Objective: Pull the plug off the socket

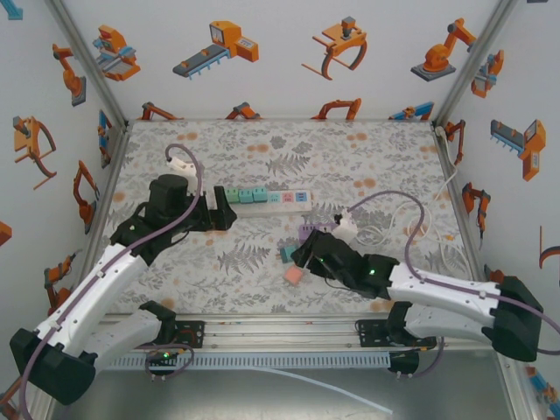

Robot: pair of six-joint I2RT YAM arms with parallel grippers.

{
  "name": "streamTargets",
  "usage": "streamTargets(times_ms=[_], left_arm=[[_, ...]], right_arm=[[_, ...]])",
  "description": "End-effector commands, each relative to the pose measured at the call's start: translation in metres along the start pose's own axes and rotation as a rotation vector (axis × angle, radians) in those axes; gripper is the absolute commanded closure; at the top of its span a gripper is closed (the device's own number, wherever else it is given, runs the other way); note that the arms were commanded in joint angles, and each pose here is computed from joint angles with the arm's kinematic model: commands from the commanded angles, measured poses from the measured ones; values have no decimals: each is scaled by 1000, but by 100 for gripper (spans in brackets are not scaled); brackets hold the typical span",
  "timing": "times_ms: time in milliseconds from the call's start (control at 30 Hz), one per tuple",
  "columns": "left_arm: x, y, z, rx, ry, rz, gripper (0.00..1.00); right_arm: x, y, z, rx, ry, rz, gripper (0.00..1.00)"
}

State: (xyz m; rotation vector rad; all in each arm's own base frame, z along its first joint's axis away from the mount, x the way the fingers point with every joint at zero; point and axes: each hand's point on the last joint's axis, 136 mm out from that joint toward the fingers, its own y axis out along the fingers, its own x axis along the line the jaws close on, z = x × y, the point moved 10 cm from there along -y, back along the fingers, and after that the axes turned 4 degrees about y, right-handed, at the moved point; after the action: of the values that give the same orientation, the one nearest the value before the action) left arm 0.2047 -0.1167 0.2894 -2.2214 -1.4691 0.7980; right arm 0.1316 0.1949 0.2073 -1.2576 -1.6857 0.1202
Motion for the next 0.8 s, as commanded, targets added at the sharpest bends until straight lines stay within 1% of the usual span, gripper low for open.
streamTargets(times_ms=[0,100,167,200,233,267,367,400,467,533,600,767], left_arm=[[14,8,6,1,-88,-141,3],[24,19,6,-5,-200,-195,1],[32,27,5,8,-277,-204,0],[36,32,5,13,-309,-192,0],[38,35,4,17,-333,-174,0],[41,40,3,19,-356,-150,0],[46,49,-1,16,-381,-126,0],[47,52,-2,19,-383,-133,0],[51,58,-5,33,-388,-150,0],[53,64,-9,48,-386,-157,0],[56,71,-13,52,-386,-147,1],[64,86,-19,73,-411,-125,1]], right_arm=[[18,-26,-31,-193,-451,29,37],[38,-38,-48,-323,-806,8,24],[51,-39,-55,-382,-1007,4,16],[57,-36,-58,-394,-1107,6,12],[61,-32,-59,-389,-1196,1,11],[66,-25,-59,-356,-1303,-20,9],[73,-1,-48,-150,-1644,-161,8],[76,7,-48,-88,-1712,-203,8],[85,18,-54,11,-1760,-307,8],[97,25,-68,76,-1723,-443,8],[108,37,-84,114,-1681,-561,8],[125,77,-110,171,-1641,-693,8]])
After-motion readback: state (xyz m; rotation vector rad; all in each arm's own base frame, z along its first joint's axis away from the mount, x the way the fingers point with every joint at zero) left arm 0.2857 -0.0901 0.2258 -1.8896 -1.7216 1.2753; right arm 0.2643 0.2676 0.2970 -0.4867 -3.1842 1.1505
